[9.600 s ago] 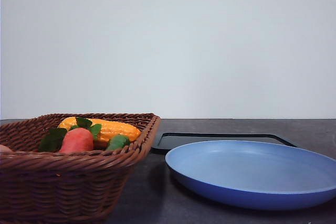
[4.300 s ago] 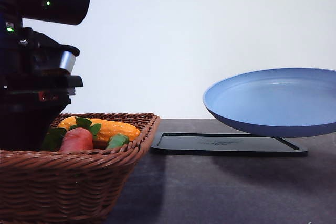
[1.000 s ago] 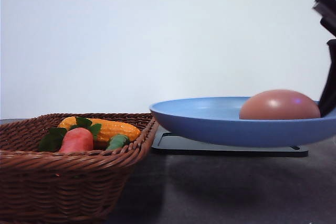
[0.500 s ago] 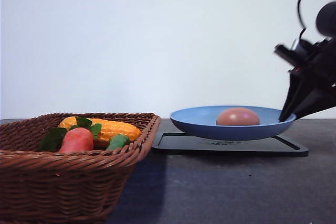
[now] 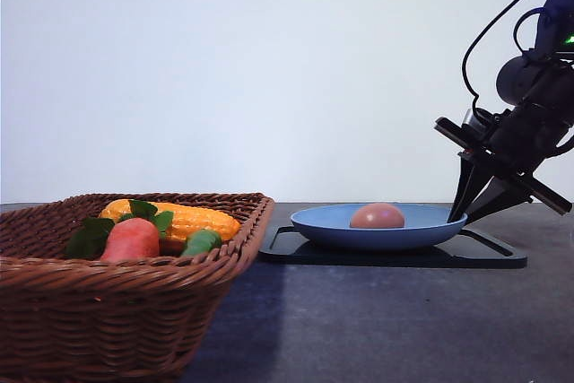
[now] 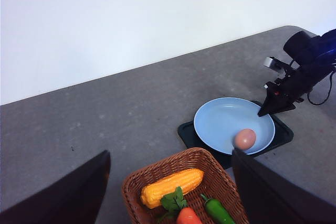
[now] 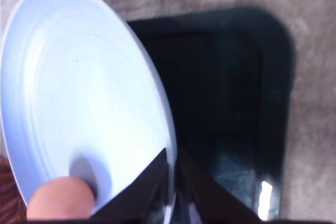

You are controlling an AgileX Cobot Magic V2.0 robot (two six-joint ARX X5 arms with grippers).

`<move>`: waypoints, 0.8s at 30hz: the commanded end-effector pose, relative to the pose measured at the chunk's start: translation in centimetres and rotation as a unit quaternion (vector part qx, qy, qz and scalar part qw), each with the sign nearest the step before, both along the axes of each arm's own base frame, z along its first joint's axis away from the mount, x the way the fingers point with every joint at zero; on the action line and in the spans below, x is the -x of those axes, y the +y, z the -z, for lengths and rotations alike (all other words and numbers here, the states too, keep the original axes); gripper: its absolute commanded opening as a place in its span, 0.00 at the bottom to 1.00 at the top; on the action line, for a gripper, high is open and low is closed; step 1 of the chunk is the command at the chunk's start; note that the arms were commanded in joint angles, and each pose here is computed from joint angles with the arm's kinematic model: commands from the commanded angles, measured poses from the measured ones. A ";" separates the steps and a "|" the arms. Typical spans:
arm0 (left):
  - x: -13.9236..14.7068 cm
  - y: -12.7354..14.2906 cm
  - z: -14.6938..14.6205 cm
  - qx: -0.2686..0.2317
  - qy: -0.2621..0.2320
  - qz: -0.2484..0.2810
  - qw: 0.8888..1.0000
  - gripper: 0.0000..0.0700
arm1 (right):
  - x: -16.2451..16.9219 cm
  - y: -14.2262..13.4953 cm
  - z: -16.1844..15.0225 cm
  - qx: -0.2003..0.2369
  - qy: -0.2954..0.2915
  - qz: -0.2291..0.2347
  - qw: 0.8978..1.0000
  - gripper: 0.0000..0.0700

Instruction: Transfer egg from basket to plate and serve

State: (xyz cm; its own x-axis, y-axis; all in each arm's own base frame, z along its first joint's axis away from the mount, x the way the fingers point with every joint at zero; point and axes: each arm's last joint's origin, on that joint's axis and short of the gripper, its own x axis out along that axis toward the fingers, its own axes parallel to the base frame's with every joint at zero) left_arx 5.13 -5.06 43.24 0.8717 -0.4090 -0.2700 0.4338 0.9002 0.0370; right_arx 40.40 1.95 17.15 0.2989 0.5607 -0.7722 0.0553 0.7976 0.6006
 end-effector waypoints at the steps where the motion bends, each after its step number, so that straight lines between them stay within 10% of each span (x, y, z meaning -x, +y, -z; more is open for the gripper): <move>1: 0.0 -0.1 -0.4 0.007 -0.004 0.002 1.000 0.68 | -0.5 0.0 0.1 0.004 0.000 0.004 1.000 0.00; 12: -0.1 -0.2 -0.4 0.006 -0.003 0.002 1.000 0.67 | -0.2 -0.1 0.2 0.031 0.003 -0.011 0.999 0.27; 24: -2.1 -3.1 -0.1 -0.034 0.003 -0.004 0.999 0.51 | 1.9 -0.6 -6.2 0.090 -0.076 -0.015 0.993 0.13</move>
State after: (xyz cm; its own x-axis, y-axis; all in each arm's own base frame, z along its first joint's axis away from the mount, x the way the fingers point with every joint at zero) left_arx 7.07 -7.88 42.94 0.8699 -0.3805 -0.3139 0.4232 0.9026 0.0786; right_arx 38.31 1.46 22.41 0.3793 0.4427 -0.8125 -0.0201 0.8819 0.4711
